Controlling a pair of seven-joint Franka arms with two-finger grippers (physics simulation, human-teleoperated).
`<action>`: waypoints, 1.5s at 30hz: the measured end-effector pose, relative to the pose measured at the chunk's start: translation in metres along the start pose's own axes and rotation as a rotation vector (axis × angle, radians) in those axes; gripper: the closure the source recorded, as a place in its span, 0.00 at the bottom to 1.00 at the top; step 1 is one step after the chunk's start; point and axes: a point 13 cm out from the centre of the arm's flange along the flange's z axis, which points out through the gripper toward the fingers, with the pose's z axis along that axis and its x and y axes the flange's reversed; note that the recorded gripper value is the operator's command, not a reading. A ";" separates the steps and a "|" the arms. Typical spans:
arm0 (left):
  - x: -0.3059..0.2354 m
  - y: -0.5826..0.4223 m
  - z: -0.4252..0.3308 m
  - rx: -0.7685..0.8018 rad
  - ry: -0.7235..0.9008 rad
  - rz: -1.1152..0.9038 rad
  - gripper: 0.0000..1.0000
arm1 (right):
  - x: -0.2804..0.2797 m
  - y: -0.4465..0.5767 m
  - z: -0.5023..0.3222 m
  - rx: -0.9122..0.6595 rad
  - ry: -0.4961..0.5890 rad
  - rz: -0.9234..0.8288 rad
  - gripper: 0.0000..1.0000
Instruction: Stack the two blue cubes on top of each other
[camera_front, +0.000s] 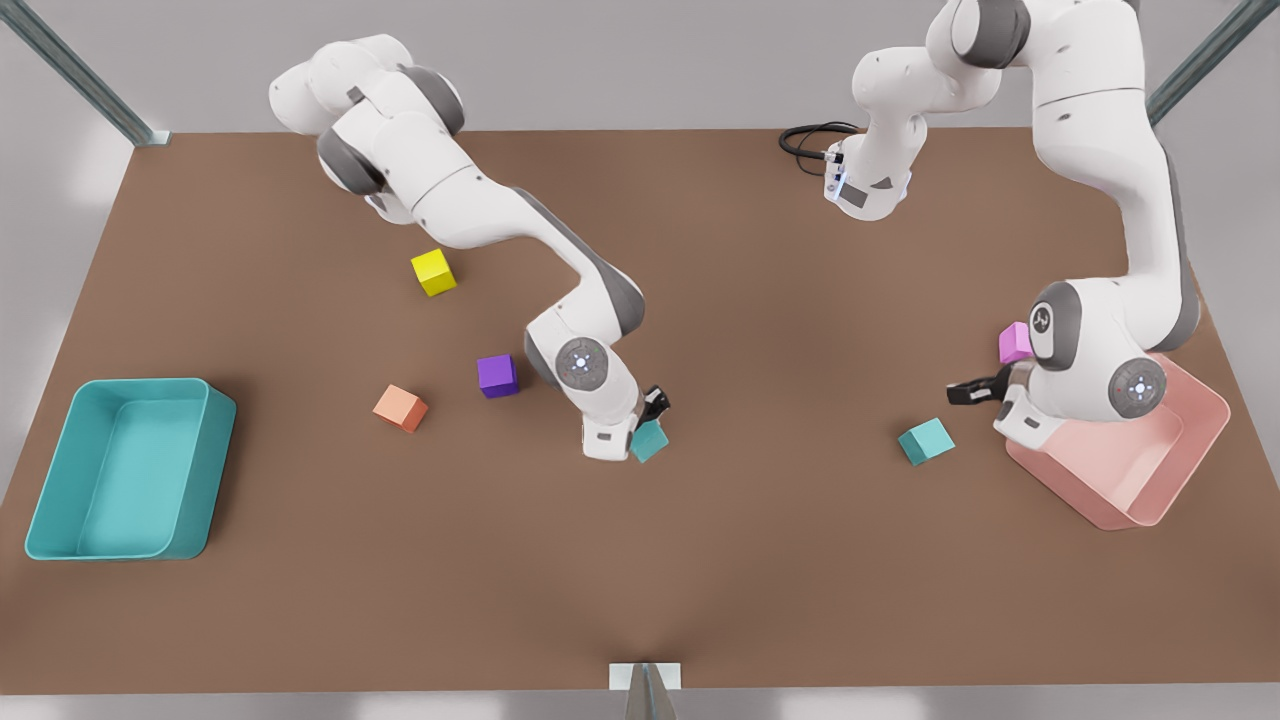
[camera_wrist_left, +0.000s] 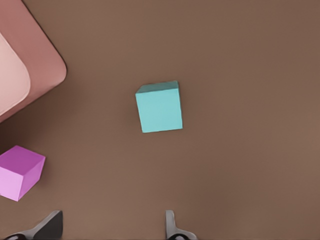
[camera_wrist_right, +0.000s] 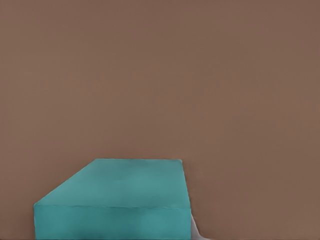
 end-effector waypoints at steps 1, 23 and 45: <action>-0.007 -0.002 0.013 0.010 -0.014 -0.020 0.00 | 0.002 0.001 0.012 0.012 0.005 0.024 0.40; -0.082 -0.034 0.088 0.111 -0.169 -0.247 0.00 | 0.042 -0.311 -0.172 0.082 -0.018 0.788 0.00; -0.087 -0.035 0.152 0.078 -0.123 -0.270 0.19 | 0.237 -0.319 -0.424 0.251 0.161 0.483 0.00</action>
